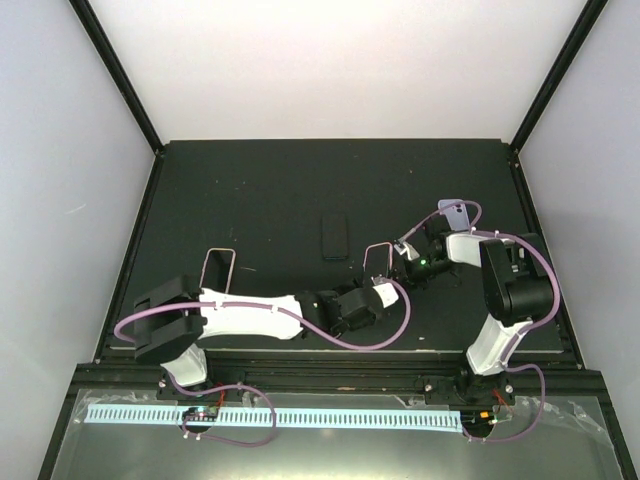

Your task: Take the phone out of the phone case

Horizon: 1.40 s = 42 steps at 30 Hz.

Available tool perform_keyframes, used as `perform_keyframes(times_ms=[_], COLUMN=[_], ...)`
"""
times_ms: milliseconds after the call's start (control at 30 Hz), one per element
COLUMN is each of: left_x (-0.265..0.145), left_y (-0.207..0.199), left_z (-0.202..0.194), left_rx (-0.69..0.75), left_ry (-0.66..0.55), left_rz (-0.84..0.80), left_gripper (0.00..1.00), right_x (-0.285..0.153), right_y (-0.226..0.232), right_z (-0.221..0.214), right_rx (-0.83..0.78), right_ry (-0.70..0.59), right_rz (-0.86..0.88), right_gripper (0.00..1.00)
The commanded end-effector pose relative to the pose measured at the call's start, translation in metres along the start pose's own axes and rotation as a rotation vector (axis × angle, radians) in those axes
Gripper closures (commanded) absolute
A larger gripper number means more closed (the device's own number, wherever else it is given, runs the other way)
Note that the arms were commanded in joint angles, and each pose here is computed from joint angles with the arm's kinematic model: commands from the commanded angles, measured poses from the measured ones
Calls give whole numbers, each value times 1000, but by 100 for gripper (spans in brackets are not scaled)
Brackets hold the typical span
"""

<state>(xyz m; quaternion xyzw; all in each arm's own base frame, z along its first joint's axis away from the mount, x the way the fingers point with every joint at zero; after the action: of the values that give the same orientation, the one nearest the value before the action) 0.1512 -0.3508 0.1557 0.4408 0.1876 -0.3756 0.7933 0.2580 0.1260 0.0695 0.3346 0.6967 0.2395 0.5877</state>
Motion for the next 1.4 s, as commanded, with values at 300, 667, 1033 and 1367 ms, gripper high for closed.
perform_keyframes(times_ms=[300, 667, 1033, 1367], left_x=[47, 56, 67, 73], left_y=[10, 14, 22, 24], left_z=[7, 10, 17, 6], left_rx=[69, 155, 195, 278], left_ry=[19, 11, 56, 136], left_rz=[42, -47, -53, 92], left_gripper=[43, 42, 47, 47], right_x=[7, 5, 3, 3], right_y=[3, 8, 14, 18], right_z=[-1, 1, 0, -1], right_rx=[-21, -22, -24, -18], right_ry=[35, 39, 54, 72], right_rz=[7, 17, 62, 96], right_gripper=[99, 99, 99, 99])
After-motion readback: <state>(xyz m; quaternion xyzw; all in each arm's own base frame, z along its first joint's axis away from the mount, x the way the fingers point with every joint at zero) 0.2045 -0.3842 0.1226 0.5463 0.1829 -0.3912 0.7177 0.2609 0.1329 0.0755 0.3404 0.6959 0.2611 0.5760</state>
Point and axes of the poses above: each gripper's point midway between its finger pads, its own x axis out along the fingers, its own y axis along the line the jaws close on, z = x × y, the point moved 7 cm from there along -x, back along the fingers, and after that the axes turned 14 degrees about x, right-handed, at the moved point
